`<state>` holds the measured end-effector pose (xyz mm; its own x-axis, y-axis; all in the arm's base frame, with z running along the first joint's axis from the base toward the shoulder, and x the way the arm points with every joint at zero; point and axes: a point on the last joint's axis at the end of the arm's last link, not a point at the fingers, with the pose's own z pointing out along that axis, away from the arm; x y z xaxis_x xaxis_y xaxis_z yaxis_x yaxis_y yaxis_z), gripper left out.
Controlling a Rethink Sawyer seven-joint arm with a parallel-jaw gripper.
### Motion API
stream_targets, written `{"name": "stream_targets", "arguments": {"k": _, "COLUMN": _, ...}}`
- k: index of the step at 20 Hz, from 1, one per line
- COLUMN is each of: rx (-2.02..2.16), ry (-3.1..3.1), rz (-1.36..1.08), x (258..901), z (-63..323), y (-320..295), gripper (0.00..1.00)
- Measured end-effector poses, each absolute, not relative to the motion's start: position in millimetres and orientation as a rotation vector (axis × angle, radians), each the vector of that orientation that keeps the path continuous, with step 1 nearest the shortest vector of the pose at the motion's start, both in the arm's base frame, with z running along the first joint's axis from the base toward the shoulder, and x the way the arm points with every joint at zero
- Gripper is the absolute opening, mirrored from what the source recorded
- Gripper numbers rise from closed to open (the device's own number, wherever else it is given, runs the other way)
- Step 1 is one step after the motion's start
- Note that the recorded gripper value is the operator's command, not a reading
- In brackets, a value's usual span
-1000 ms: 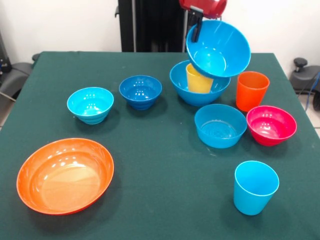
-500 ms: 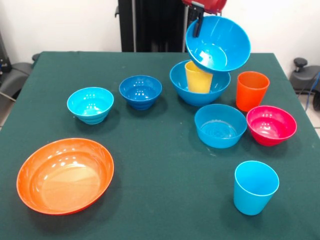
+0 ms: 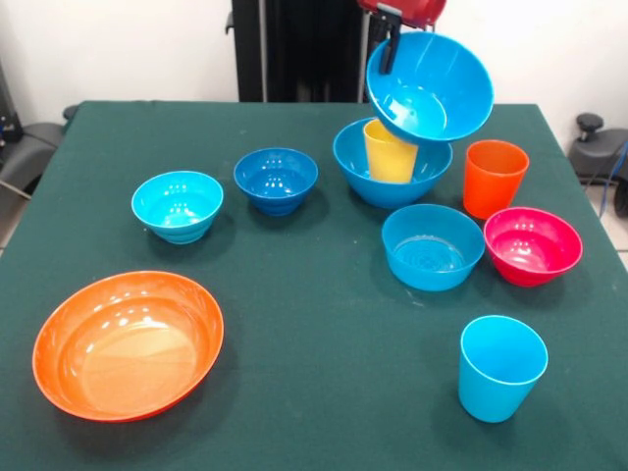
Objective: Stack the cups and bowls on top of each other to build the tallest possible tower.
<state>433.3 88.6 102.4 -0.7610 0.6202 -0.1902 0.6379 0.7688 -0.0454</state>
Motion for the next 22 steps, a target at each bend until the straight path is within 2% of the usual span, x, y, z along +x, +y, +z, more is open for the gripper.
{"name": "stream_targets", "arguments": {"k": 22, "rx": 0.987, "ry": 2.812, "rz": -0.129, "x": 420.0, "z": 98.6, "y": 55.2, "gripper": 0.00}}
